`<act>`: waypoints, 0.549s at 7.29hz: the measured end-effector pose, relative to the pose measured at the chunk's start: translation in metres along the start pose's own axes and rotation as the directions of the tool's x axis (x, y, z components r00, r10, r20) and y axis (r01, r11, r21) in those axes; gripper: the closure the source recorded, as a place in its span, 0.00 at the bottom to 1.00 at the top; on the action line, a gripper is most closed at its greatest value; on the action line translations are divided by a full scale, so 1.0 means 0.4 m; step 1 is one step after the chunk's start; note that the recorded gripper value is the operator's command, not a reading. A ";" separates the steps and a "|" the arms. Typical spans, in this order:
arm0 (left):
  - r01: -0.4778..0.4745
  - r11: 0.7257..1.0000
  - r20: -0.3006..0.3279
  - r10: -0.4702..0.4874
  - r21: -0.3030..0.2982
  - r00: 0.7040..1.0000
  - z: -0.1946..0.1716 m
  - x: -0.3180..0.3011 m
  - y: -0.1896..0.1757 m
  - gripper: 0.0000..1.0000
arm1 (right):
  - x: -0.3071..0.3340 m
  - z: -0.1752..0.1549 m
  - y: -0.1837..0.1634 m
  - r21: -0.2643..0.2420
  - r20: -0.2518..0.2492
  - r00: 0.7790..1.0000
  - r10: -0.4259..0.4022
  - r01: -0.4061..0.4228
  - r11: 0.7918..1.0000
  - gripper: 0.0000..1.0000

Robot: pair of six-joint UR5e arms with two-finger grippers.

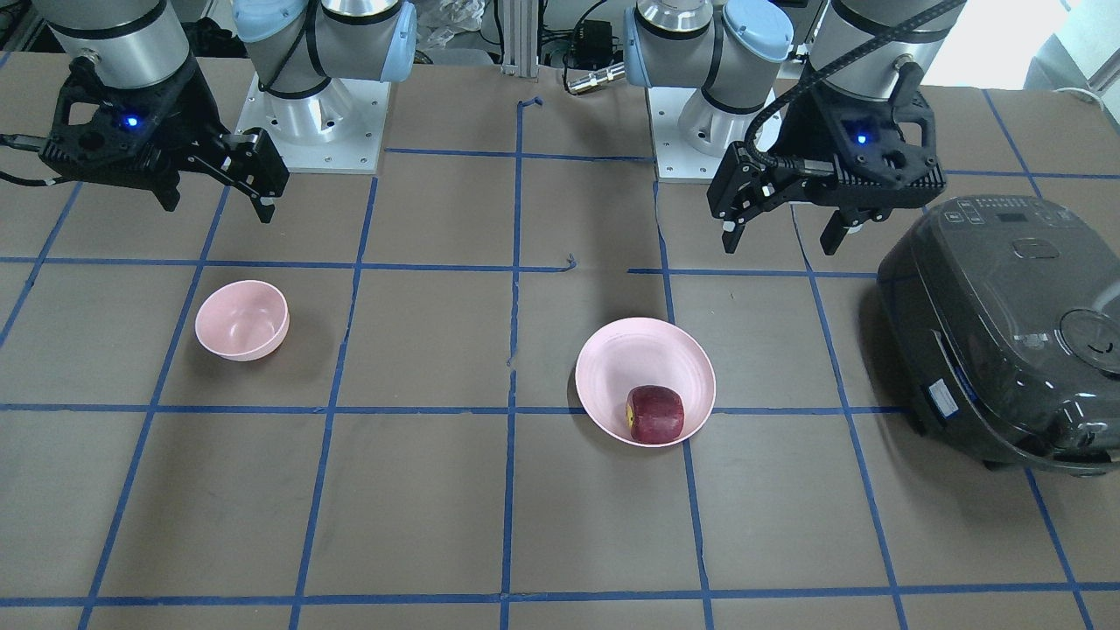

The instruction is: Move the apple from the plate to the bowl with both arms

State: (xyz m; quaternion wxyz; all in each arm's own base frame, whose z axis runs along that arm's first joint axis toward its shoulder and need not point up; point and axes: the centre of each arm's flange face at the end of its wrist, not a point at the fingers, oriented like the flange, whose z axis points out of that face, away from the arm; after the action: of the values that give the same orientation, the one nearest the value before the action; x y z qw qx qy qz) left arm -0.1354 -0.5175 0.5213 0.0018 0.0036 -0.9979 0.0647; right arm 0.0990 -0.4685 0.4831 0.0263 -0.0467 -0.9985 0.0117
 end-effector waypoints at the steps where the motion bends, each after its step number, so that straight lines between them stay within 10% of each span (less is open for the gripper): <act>1: -0.005 1.000 0.001 0.005 -0.008 1.000 0.014 0.006 -0.010 0.01 | 0.000 -0.001 -0.001 0.002 0.001 1.000 0.000 0.000 1.000 0.00; 4: 0.034 0.999 0.002 -0.034 -0.020 0.999 0.139 0.036 -0.086 0.02 | 0.001 0.001 -0.006 0.005 -0.003 1.000 0.004 -0.004 1.000 0.00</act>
State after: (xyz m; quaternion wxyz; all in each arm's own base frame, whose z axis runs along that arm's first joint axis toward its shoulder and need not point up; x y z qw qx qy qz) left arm -0.1495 -0.5591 0.4707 0.0019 0.0204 -0.9983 0.0546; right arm 0.0984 -0.4708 0.4829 0.0279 -0.0486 -0.9983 0.0142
